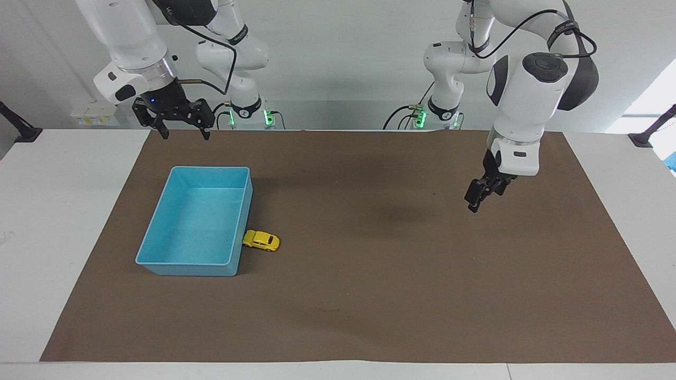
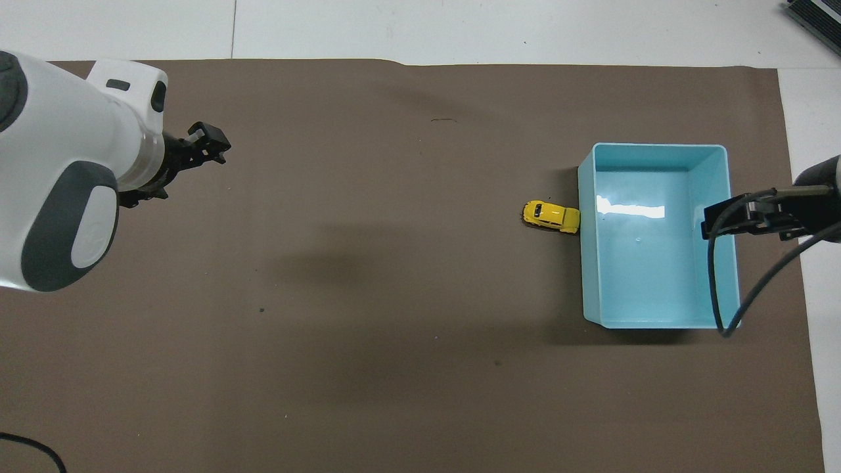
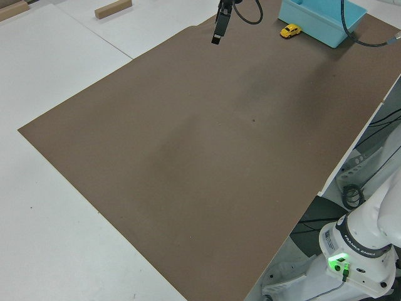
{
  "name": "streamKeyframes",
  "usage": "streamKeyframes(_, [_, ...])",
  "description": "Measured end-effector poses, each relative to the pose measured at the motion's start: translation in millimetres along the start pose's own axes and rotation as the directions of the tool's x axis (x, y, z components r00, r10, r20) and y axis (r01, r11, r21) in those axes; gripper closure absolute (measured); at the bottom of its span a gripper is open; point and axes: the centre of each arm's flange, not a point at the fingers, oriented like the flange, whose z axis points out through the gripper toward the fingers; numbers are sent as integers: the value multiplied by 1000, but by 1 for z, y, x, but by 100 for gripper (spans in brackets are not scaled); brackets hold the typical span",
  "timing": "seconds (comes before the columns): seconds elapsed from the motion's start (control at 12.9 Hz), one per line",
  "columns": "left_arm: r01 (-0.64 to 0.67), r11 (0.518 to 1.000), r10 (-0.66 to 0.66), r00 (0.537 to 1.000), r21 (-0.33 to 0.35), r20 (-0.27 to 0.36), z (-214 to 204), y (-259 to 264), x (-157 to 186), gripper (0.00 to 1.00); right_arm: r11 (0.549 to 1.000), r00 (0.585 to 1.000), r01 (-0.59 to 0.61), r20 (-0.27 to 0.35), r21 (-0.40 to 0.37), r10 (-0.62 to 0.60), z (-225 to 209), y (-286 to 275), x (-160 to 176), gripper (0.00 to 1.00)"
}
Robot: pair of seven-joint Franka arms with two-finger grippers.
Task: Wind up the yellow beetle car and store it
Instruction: 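Retract the left gripper while the right gripper lifts off the bin, then move the right gripper over the bin toward the yellow car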
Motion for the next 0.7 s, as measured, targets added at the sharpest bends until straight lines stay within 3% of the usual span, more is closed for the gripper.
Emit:
streamKeyframes(0.39, [-212, 977, 212, 977, 12, 38, -20, -39, 9, 0, 1000, 999, -29, -18, 2, 29, 0, -4, 3, 0])
streamKeyframes(0.7, [-349, 937, 346, 935, 21, 75, -31, -72, 16, 0, 983, 983, -183, -12, 4, 183, 8, -27, 7, 0])
